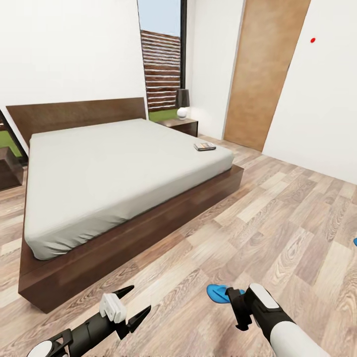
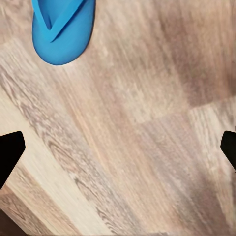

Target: In the bedroom, move the book from the bed onto either nightstand, and place the two sandals side by side next to the bed.

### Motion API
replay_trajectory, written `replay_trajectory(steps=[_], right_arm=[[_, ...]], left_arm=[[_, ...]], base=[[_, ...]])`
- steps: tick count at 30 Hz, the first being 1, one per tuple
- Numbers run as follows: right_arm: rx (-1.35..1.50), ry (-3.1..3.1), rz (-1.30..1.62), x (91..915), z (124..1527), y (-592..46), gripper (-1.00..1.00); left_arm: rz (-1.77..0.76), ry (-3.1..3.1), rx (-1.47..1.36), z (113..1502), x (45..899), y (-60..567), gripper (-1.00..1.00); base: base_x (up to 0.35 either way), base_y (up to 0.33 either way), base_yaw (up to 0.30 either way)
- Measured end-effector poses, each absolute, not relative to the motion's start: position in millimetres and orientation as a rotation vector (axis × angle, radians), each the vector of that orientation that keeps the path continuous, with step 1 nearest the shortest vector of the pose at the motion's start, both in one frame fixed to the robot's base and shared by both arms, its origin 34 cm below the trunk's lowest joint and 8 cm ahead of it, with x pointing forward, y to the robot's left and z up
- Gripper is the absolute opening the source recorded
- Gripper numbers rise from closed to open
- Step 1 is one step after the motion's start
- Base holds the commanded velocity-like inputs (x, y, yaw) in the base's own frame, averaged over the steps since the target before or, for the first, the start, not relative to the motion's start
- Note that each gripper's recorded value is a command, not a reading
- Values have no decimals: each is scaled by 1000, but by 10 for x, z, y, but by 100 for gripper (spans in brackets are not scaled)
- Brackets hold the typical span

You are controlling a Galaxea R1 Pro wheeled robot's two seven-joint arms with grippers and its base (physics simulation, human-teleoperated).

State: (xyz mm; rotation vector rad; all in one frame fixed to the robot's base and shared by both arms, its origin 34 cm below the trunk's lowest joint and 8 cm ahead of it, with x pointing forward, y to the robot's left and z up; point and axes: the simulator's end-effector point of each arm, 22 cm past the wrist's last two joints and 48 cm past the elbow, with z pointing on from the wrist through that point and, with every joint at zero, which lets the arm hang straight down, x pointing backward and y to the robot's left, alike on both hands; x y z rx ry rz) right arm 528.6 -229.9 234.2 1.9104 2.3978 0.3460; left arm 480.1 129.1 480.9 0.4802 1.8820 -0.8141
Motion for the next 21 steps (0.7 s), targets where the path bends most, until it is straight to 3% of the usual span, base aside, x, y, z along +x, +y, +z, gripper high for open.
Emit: replay_trajectory(steps=[21], right_arm=[[1964, 2450, 269, 5038, 1947, -2299, 100]], left_arm=[[-847, 1962, 451, 4443, 4765, 1292, 100]], base=[[0, 0, 0]])
